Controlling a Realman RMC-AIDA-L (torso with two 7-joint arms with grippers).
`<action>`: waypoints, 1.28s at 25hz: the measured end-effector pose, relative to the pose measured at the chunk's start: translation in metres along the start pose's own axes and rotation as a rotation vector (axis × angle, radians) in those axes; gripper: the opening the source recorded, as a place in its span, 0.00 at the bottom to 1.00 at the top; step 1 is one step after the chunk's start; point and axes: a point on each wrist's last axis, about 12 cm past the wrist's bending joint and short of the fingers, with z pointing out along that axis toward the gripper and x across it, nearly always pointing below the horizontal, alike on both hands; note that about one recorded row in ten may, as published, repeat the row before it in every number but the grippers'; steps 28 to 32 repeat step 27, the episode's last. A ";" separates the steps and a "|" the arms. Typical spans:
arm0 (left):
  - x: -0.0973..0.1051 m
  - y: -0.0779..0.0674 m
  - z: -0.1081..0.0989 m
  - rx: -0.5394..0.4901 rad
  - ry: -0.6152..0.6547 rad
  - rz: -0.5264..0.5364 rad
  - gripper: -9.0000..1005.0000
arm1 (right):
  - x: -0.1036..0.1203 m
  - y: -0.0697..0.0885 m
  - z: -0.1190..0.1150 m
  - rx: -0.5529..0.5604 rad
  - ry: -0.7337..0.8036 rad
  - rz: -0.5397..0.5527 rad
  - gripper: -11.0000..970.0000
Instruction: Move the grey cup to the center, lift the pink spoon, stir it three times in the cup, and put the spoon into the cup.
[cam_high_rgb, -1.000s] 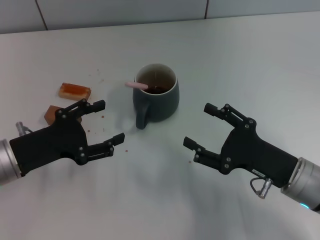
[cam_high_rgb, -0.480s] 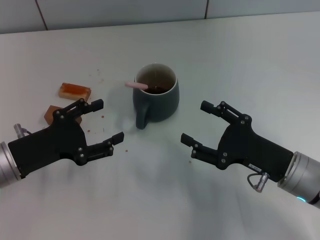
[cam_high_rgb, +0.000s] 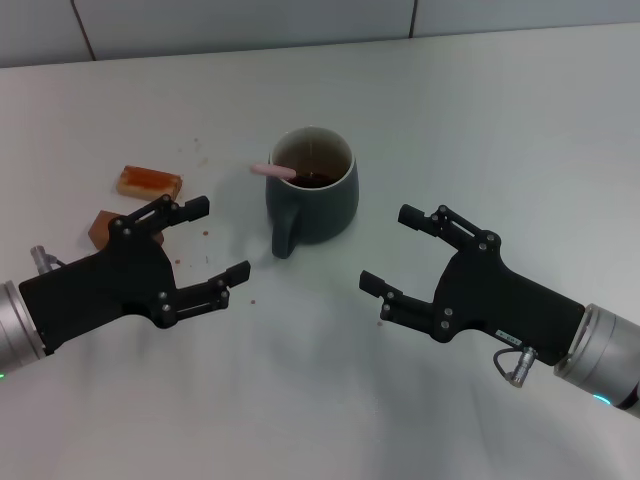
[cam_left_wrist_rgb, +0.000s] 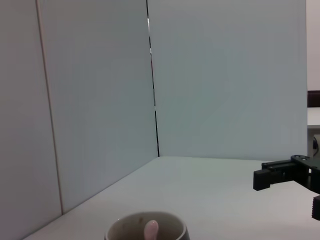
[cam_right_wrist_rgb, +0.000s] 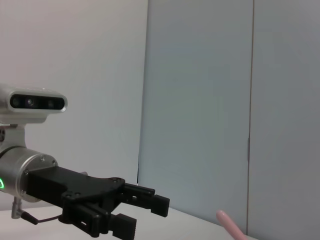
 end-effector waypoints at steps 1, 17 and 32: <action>0.000 0.000 0.000 0.000 0.000 0.000 0.85 | 0.000 0.000 0.000 0.000 0.000 0.000 0.86; -0.001 0.000 0.000 0.007 -0.005 0.000 0.85 | 0.001 0.001 -0.002 0.003 0.001 -0.002 0.86; 0.000 -0.001 -0.001 0.005 -0.005 -0.010 0.85 | 0.001 0.003 -0.002 0.002 -0.005 0.003 0.86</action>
